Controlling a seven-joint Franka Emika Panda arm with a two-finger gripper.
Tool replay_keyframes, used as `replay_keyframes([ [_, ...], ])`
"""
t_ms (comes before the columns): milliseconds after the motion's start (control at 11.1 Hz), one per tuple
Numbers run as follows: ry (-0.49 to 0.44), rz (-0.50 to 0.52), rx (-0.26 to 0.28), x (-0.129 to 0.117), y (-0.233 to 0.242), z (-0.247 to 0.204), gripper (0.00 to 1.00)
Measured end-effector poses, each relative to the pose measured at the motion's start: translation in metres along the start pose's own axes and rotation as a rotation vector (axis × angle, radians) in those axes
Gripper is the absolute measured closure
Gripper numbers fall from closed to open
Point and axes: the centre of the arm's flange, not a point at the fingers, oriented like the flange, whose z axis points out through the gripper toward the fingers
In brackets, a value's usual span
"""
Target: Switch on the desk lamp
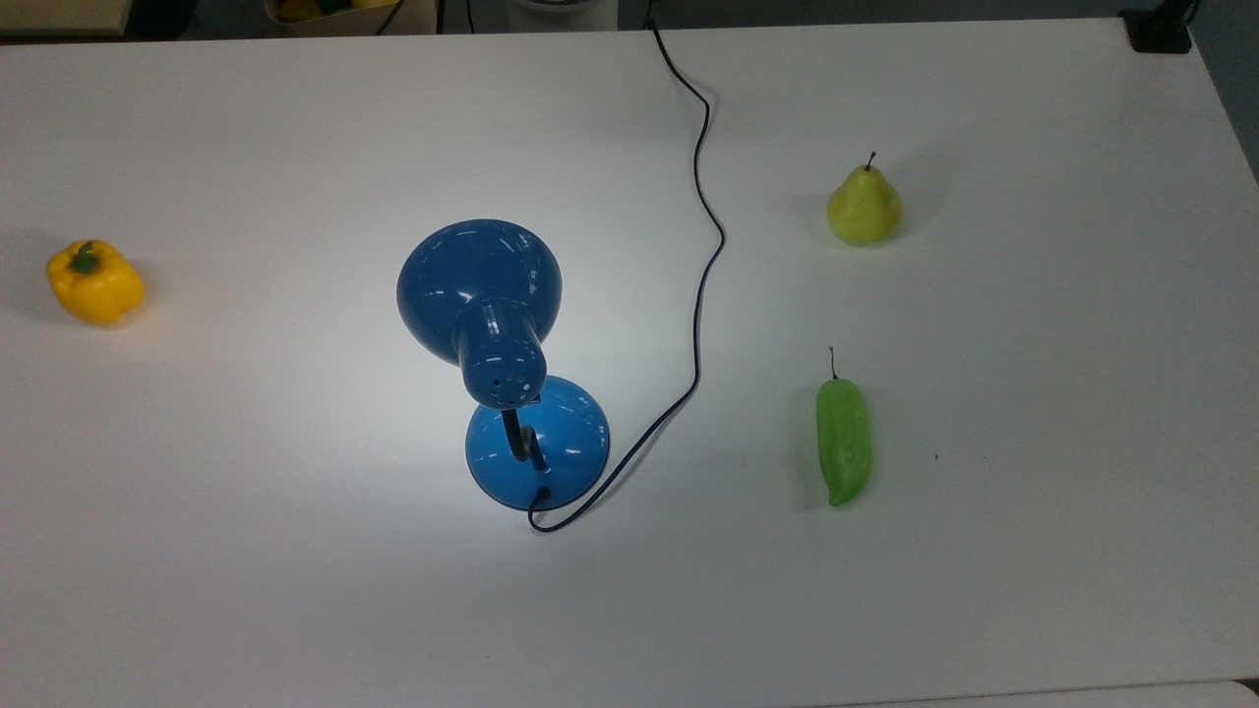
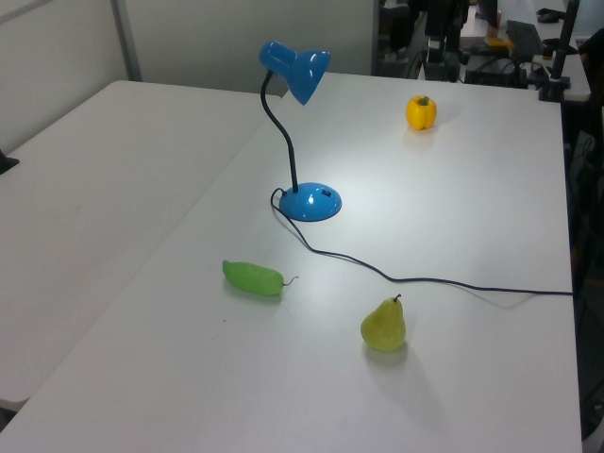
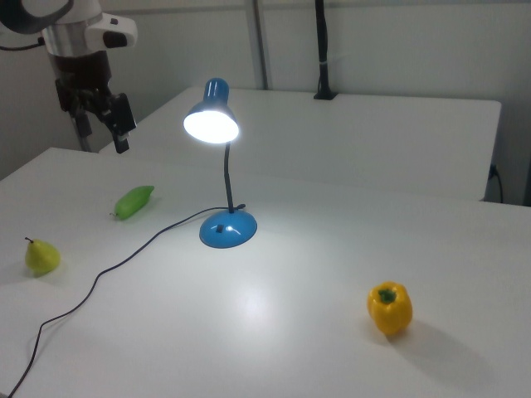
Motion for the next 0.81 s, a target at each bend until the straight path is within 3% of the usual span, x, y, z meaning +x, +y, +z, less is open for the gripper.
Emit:
replay_keyframes([
  [180, 0.011, 0.000, 0.002, 0.002, 0.008, -0.005, 0.00],
  [540, 0.082, -0.208, 0.000, 0.026, 0.020, 0.008, 0.00],
  [810, 0.091, -0.245, -0.014, 0.035, 0.019, 0.021, 0.00],
])
